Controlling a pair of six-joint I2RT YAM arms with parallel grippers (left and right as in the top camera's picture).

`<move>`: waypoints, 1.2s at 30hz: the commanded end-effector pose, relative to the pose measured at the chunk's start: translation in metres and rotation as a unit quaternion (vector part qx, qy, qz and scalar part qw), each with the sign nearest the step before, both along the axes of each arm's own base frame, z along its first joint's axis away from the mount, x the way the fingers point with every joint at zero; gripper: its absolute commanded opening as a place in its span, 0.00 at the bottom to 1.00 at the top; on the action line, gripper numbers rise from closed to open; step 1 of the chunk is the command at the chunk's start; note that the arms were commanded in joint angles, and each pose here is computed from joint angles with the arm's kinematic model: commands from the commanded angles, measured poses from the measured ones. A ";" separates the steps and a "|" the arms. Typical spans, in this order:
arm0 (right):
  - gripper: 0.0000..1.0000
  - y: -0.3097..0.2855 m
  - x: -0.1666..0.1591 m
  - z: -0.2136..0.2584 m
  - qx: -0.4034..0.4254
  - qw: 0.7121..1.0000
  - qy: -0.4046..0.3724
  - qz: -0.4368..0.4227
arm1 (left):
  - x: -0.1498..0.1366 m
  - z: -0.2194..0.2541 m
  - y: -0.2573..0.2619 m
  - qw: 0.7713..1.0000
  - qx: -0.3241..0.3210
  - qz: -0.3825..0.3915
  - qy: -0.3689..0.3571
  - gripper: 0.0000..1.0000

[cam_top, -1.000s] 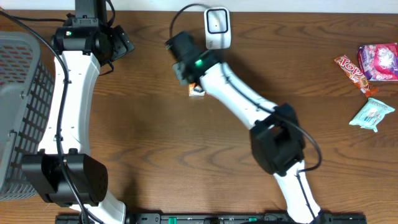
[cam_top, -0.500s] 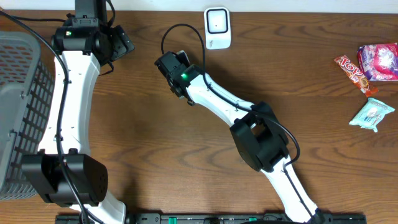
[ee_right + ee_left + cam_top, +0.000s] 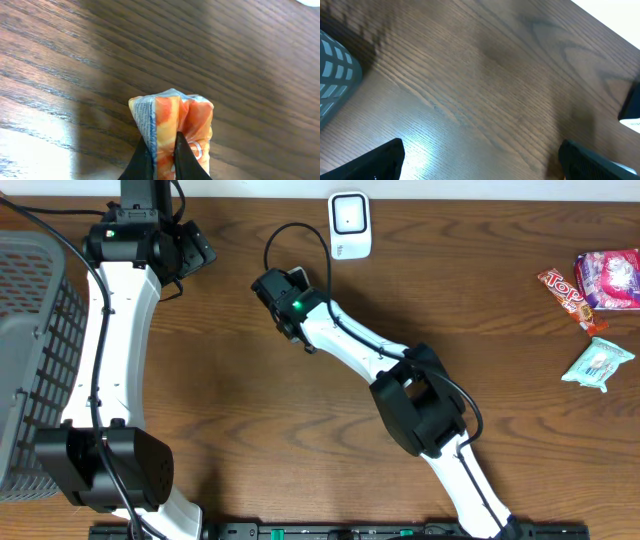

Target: Scan the item barcode

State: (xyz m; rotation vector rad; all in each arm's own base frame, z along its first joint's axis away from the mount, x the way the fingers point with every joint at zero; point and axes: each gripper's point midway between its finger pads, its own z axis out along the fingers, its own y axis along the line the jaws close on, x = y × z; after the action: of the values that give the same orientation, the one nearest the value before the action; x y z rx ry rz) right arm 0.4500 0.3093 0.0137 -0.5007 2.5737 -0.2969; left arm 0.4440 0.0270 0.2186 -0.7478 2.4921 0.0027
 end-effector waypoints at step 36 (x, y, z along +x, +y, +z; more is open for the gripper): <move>0.12 -0.134 -0.022 -0.024 0.529 0.774 0.325 -0.125 | 0.000 -0.002 0.003 1.000 0.008 0.002 0.003 0.98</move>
State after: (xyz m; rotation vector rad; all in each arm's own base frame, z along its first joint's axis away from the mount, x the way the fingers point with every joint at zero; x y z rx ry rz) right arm 0.4223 0.2098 0.0199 0.0866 2.7438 1.6861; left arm 0.4440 0.0270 0.2186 -0.7483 2.4920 0.0025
